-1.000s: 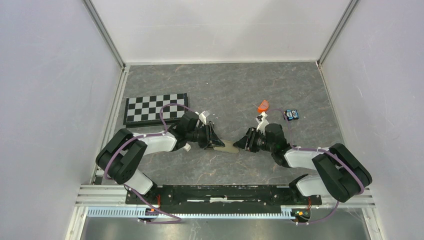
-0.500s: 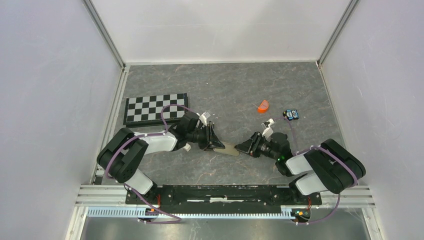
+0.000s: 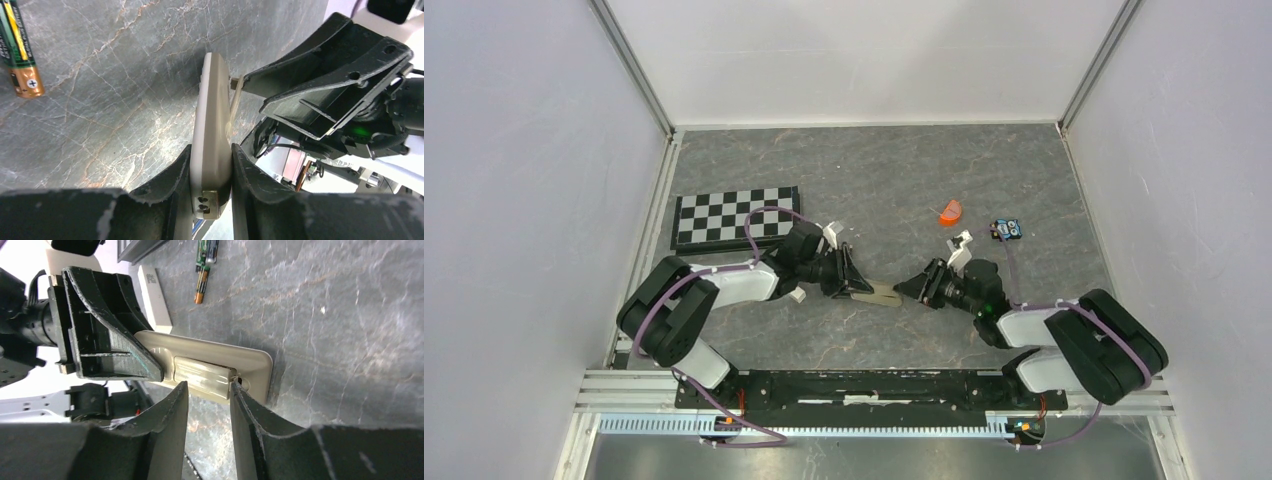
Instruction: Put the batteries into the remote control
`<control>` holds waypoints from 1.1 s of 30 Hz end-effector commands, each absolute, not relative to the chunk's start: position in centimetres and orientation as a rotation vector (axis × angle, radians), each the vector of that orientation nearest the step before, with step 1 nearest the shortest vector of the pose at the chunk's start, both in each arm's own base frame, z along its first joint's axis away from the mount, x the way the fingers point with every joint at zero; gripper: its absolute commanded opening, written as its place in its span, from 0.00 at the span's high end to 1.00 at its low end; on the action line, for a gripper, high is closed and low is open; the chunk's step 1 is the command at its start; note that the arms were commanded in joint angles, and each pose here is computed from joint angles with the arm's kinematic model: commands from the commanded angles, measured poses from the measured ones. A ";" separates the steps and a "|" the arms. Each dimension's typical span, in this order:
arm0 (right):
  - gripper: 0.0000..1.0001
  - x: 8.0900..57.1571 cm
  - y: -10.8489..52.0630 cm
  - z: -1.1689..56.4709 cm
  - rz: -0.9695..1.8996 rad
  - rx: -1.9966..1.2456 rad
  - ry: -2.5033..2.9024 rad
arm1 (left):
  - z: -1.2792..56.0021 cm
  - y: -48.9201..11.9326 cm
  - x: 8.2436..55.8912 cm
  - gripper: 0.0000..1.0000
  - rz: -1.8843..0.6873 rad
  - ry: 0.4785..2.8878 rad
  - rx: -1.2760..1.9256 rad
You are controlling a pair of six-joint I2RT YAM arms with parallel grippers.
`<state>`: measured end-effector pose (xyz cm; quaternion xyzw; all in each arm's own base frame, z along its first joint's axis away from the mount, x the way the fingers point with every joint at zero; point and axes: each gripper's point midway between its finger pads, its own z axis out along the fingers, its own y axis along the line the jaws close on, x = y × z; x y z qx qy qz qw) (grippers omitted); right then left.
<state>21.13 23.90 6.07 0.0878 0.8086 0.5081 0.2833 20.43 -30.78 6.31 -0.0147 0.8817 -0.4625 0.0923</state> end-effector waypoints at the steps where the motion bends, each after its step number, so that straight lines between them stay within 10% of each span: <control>1: 0.60 24.0 26.0 12.7 1.366 0.011 1.941 | 3.6 -29.5 19.2 0.98 -1.168 2.750 -0.079; 18: 0.55 29.9 22.0 11.5 0.950 -0.009 1.980 | 4.7 -27.7 20.7 0.98 -0.922 2.774 -0.037; 27: 0.04 24.3 24.1 16.1 1.051 -0.626 1.758 | 12.9 -29.6 20.2 0.98 -1.089 2.540 0.610; 33: 0.02 21.5 26.0 18.4 1.148 -0.954 1.555 | 17.1 -29.1 20.3 0.98 -1.042 2.311 0.965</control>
